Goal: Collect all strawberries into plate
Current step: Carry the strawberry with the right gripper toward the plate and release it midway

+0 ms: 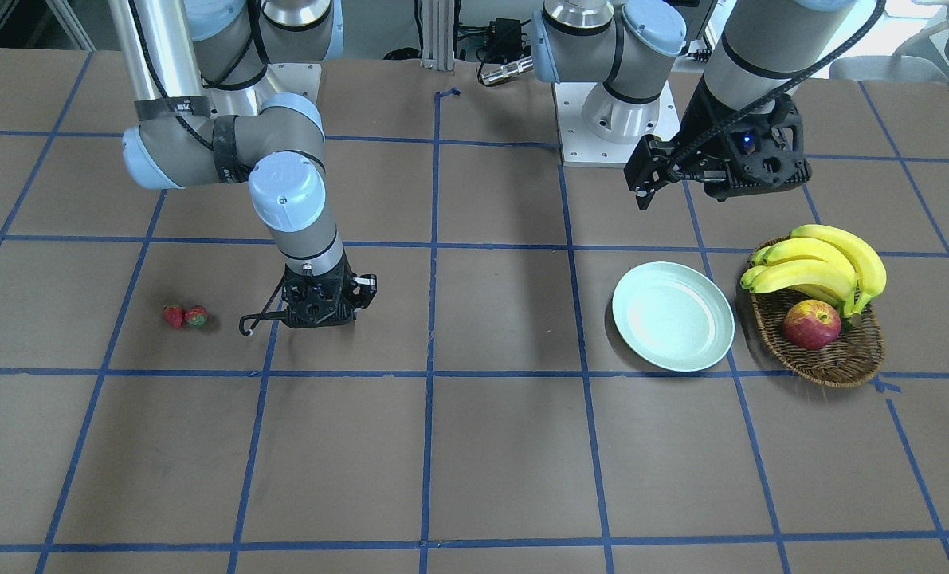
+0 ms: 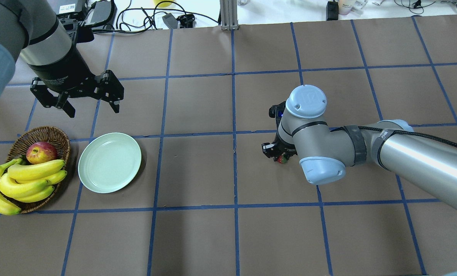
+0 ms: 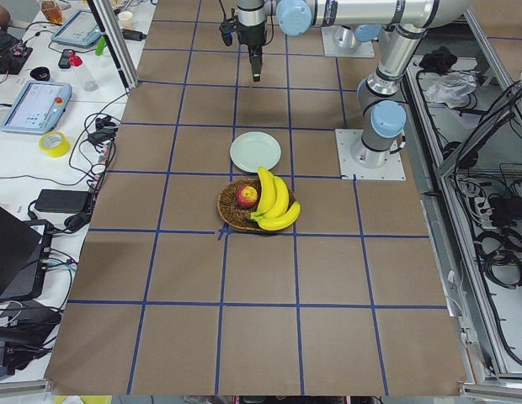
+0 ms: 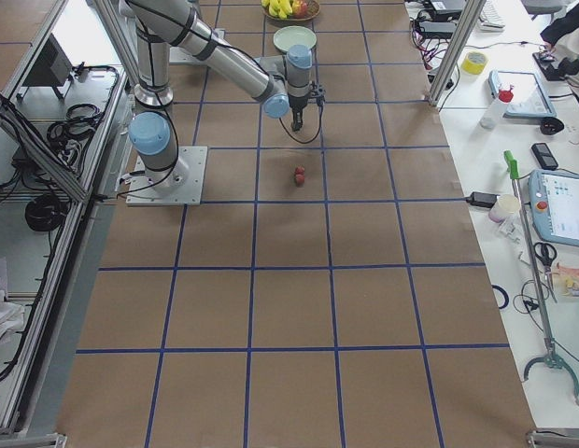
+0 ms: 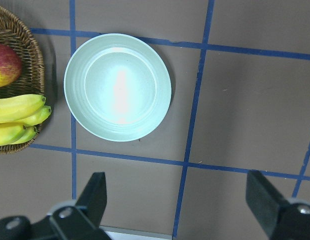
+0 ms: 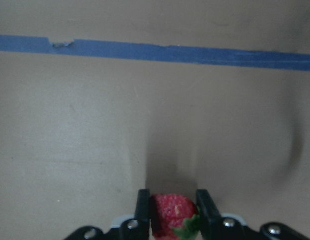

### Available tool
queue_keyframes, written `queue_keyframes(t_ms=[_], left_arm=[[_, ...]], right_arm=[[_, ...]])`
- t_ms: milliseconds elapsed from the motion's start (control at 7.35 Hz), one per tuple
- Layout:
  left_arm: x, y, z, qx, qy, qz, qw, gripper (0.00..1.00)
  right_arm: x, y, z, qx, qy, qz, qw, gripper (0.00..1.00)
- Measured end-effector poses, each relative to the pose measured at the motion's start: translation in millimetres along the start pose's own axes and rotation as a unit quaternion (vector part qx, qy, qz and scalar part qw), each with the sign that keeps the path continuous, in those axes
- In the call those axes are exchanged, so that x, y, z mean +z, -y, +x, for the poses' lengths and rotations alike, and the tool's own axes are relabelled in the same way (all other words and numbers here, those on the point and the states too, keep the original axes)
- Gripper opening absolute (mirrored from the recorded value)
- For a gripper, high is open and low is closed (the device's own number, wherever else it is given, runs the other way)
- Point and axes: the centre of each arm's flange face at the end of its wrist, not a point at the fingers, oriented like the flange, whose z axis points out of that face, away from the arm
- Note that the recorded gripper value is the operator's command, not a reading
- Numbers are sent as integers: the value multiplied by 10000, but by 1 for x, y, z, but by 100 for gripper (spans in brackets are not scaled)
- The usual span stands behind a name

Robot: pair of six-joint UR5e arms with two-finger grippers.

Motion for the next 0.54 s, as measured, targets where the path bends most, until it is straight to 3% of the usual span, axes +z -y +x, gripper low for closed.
queue_keyframes(t_ms=[272,544], left_arm=[[2,0,0,2,7,-26,10000,100],[1,0,0,1,5,-20,10000,100]], right_arm=[[-21,14,-12,182,29,158,9997,0],[-60,27,-88,468,100,235,9986,0]])
